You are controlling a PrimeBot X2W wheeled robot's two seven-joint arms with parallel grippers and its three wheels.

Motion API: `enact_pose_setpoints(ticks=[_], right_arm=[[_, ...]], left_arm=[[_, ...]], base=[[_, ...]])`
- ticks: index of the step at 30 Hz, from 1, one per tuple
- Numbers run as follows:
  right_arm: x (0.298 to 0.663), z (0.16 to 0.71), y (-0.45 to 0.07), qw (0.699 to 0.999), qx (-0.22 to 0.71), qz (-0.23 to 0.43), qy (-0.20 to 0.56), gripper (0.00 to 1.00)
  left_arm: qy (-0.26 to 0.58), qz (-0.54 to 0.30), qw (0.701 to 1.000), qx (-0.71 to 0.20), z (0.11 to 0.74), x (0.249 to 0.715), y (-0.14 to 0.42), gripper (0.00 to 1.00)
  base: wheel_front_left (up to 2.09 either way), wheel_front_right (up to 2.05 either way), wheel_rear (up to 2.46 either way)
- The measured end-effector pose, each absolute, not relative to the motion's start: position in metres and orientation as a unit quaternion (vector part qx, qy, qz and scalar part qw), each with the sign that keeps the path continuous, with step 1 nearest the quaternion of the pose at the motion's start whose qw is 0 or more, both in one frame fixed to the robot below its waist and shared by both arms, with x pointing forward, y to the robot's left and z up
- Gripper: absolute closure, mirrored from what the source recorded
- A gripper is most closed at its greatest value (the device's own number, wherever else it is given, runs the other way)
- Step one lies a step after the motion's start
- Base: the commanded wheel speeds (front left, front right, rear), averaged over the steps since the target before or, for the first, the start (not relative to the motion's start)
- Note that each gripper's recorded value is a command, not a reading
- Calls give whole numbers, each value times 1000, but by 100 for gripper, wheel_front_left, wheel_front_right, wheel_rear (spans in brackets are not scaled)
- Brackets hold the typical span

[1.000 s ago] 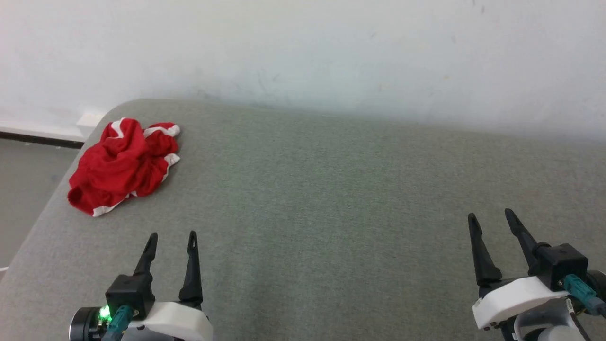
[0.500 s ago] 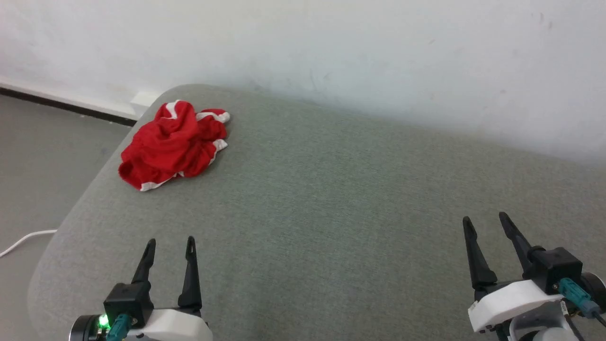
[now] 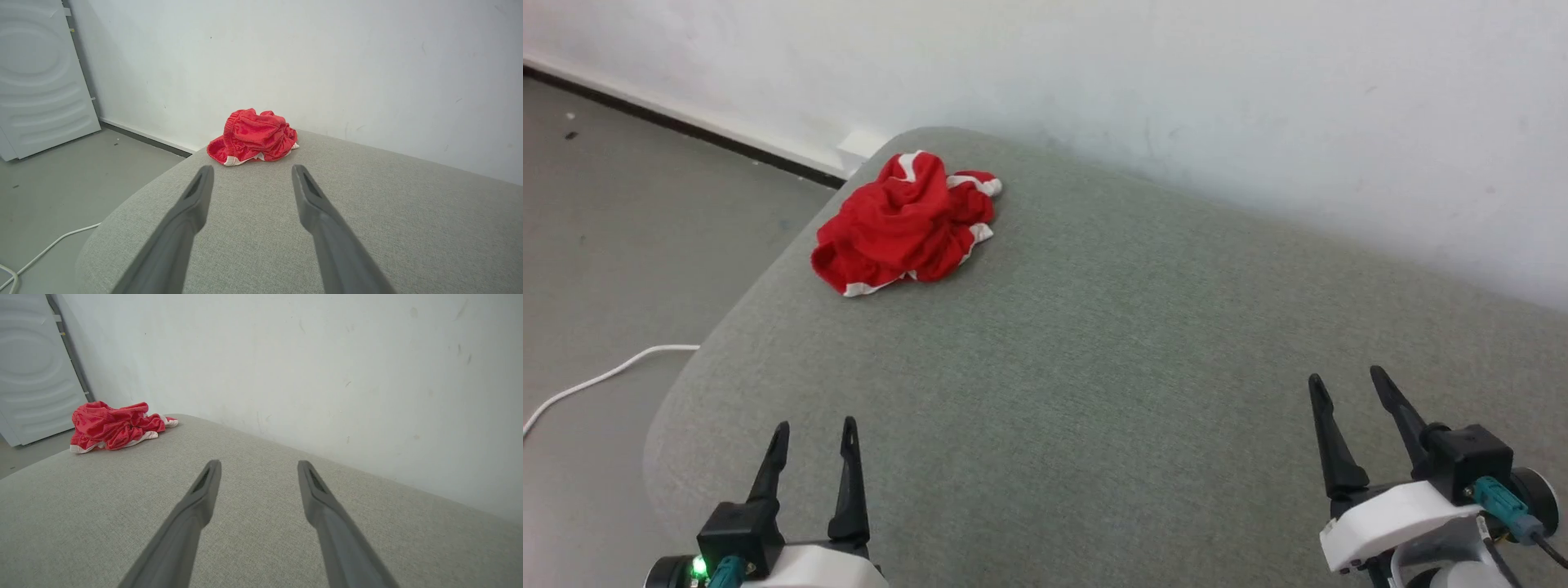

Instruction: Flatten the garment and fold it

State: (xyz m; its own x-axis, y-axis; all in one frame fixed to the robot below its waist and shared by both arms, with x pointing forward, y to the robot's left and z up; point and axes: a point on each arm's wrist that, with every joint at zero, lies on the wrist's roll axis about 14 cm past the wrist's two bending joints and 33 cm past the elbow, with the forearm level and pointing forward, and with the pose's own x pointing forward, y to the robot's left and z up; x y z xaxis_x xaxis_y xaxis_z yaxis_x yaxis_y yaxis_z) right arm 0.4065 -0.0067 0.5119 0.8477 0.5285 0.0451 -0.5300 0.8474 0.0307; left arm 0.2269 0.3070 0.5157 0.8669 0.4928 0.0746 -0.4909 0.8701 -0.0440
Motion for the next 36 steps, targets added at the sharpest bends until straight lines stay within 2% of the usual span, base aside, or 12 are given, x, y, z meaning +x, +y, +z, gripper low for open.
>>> enact_pose_setpoints(ticks=[16,36], right_arm=[[406,508,32,945,25,325,-16,0],[406,510,59,933,32,357,-23,0]], left_arm=[[-45,308,950,-18,511,193,325,0],[-48,350,935,-19,507,164,337,0]], base=[[0,0,0],[0,0,0]])
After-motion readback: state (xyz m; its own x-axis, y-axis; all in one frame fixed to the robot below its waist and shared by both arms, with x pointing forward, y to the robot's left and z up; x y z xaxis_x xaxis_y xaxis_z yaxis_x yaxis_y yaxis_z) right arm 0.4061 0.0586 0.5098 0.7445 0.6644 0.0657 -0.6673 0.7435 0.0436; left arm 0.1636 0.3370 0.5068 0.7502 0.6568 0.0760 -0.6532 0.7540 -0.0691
